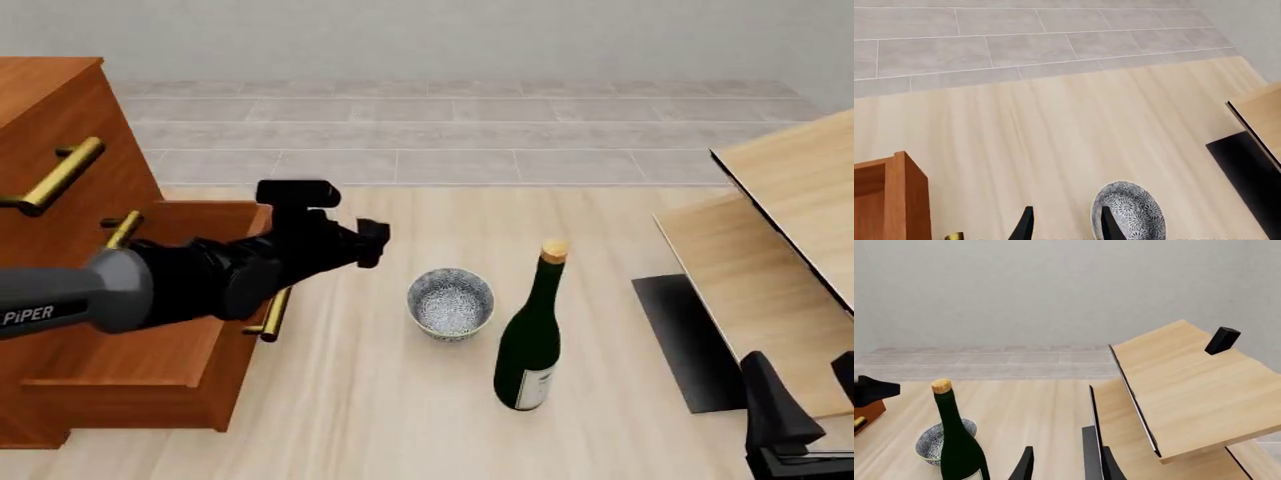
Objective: Put the bowl on top of the cabinet.
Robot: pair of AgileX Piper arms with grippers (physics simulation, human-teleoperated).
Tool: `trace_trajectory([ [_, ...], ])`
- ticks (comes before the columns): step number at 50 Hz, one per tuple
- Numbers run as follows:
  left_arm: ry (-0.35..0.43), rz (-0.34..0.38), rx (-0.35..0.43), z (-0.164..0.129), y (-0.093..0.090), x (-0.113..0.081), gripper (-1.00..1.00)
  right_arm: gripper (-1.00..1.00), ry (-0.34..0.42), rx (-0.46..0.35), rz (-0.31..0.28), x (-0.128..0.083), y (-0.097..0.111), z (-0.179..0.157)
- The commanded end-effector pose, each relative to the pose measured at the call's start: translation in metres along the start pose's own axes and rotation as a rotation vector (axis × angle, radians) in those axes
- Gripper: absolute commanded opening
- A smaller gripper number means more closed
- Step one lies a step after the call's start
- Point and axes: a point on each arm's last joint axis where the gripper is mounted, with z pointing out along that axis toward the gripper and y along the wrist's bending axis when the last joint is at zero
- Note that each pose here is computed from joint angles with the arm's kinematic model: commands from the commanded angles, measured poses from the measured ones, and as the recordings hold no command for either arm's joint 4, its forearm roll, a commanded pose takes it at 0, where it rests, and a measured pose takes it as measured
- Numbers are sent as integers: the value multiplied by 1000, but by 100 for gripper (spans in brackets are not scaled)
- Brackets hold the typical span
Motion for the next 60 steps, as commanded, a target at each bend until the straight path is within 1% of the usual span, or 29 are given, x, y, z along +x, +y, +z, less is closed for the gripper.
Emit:
trace_trajectory([
  [1,24,-26,11,11,-4,13,100,100,-1,-1,-1,-1,0,0],
  [11,22,-38,20,16,-7,13,100,100,-3,-1,-1,-1,0,0],
  [22,31,-54,28,22,-11,16,100,100,-3,-1,5,0,0,0],
  [29,44,-74,35,26,-14,22,100,100,-3,-1,5,0,0,0],
  [39,53,-83,45,29,-18,30,100,100,-4,-1,5,0,0,0],
  [47,54,-91,45,32,-17,33,100,100,-4,0,6,-1,0,0],
  [55,72,-96,49,37,-19,46,100,100,-4,0,2,0,0,0],
  [60,82,-98,50,40,-19,50,100,100,-5,1,1,0,0,0],
])
